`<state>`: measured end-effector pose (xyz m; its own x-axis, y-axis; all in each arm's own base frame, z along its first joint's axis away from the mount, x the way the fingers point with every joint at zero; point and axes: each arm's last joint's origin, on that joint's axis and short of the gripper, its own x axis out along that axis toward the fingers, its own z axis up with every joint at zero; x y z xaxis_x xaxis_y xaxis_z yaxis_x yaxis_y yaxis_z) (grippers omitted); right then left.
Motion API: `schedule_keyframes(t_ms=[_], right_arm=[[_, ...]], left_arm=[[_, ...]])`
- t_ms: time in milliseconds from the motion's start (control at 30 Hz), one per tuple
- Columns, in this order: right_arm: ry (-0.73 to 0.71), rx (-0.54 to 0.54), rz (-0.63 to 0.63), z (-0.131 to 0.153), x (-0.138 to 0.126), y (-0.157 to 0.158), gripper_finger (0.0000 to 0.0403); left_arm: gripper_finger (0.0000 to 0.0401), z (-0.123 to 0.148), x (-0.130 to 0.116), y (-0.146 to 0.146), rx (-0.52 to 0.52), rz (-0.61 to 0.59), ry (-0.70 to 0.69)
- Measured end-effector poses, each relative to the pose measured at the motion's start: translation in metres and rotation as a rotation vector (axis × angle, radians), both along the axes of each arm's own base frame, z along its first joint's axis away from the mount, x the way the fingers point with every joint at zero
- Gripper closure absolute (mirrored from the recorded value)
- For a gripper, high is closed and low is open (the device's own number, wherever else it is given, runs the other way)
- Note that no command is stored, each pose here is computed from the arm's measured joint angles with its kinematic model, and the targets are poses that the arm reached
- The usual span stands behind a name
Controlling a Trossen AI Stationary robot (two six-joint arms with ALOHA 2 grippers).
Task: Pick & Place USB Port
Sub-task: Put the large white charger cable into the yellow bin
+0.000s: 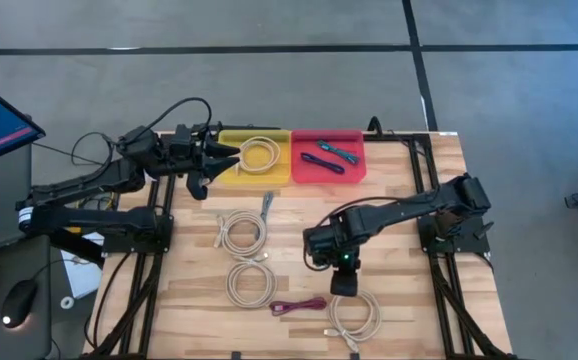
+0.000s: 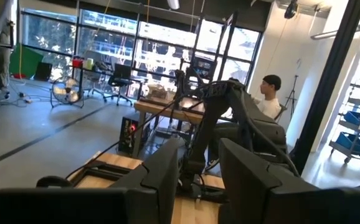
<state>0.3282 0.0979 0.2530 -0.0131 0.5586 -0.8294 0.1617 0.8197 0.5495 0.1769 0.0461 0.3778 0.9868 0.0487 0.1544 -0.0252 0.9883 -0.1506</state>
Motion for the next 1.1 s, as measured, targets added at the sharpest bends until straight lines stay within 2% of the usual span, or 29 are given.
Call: schedule_keyframes(t_ms=[233, 367, 433, 533, 700, 933, 1100], right_arm=[[-0.041, 0.027, 0.034, 0.001, 0.002, 0.003, 0.0364], [-0.038, 0.022, -0.011, 0.001, 0.004, 0.004, 0.0372], [-0.017, -0.029, -0.047, 0.000, 0.003, 0.004, 0.0373], [0.009, -0.188, -0.105, -0.003, -0.002, 0.006, 0.0367], [0.098, -0.347, -0.105, -0.005, -0.018, 0.018, 0.0343], [0.088, -0.364, -0.092, -0.005, -0.029, 0.048, 0.0309], [0.086, -0.358, -0.116, -0.020, -0.038, 0.068, 0.0285]], left_arm=[[0.0284, 0.000, 0.000, 0.000, 0.000, 0.000, 0.000], [0.0284, 0.000, 0.000, 0.000, 0.000, 0.000, 0.000], [0.0284, 0.000, 0.000, 0.000, 0.000, 0.000, 0.000], [0.0284, 0.000, 0.000, 0.000, 0.000, 0.000, 0.000], [0.0284, 0.000, 0.000, 0.000, 0.000, 0.000, 0.000], [0.0284, 0.000, 0.000, 0.000, 0.000, 0.000, 0.000], [0.0284, 0.000, 0.000, 0.000, 0.000, 0.000, 0.001]])
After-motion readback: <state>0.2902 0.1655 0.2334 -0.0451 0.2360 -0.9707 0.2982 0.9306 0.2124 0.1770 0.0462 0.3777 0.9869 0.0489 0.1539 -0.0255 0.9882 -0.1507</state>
